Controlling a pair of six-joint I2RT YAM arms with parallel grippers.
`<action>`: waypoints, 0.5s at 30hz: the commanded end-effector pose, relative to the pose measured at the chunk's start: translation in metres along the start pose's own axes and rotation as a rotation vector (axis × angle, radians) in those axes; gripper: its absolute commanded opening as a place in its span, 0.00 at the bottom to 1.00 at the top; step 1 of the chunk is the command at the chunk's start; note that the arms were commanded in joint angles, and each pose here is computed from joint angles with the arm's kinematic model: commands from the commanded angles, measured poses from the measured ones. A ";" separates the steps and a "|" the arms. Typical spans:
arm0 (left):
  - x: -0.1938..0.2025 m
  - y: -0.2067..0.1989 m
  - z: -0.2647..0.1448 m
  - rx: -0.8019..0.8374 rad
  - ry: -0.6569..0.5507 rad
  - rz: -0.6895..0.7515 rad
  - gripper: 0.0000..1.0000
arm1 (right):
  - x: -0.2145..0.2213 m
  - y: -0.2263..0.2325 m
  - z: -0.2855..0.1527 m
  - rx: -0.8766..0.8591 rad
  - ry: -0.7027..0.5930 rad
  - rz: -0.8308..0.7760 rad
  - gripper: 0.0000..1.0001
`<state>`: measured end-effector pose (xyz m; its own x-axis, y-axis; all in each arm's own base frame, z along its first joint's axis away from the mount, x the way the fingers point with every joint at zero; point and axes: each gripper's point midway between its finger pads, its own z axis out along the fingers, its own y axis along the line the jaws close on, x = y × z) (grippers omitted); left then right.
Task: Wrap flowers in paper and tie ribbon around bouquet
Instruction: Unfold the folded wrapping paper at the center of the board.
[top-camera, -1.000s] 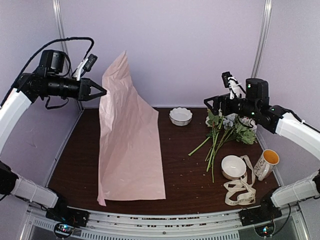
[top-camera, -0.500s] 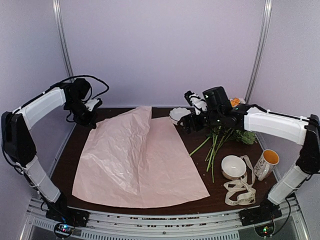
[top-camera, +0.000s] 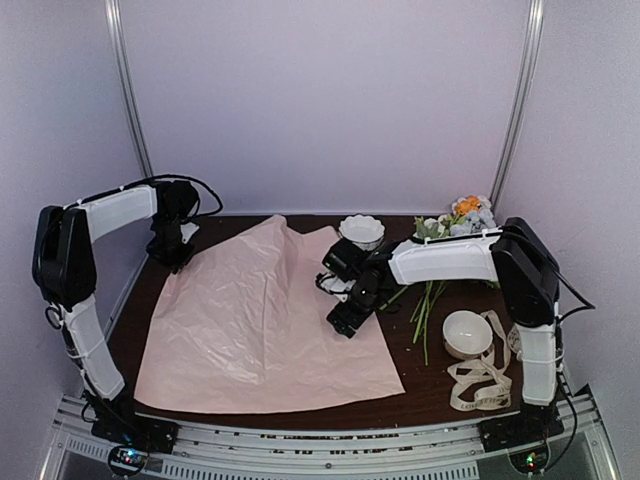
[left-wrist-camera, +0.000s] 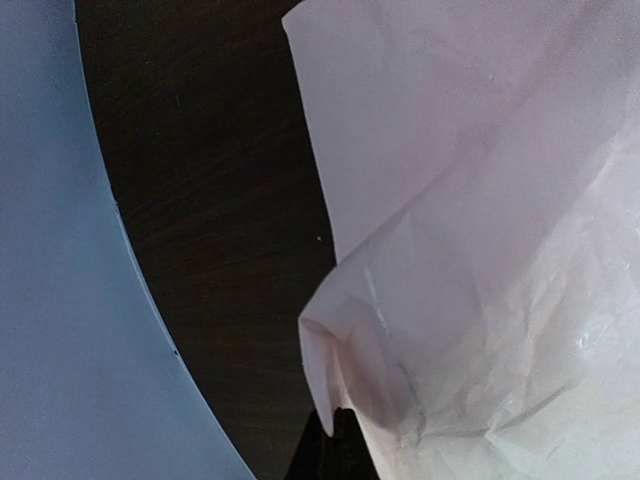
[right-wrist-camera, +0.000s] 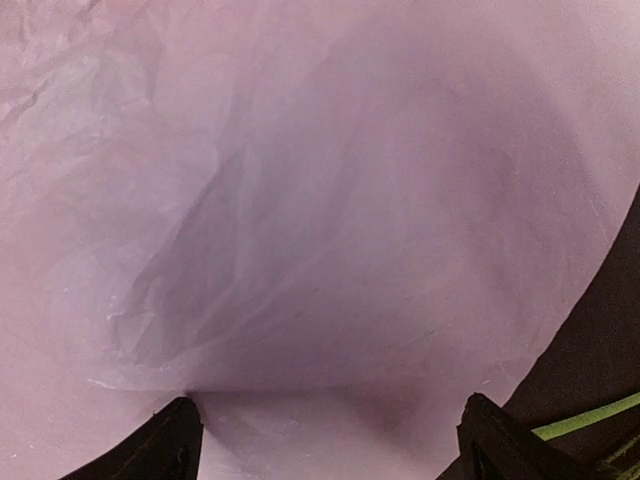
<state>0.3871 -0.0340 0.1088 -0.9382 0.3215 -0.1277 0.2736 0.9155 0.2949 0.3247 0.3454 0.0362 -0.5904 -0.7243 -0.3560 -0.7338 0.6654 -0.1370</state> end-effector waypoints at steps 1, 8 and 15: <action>-0.013 0.037 -0.003 -0.141 -0.036 -0.069 0.00 | 0.013 0.019 -0.008 -0.003 0.078 -0.105 0.89; -0.031 0.063 0.002 -0.192 -0.080 -0.112 0.00 | 0.024 0.117 -0.027 -0.373 0.120 -0.226 0.86; -0.062 0.082 0.012 -0.283 -0.106 -0.092 0.00 | -0.017 0.151 -0.059 -0.502 0.042 -0.253 0.84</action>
<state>0.4484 0.0138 0.1244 -0.9393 0.2564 -0.2281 0.1267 0.8767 0.4640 0.2144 0.4350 0.0488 -0.3999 -0.8673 -0.2964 -0.9155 0.3627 0.1740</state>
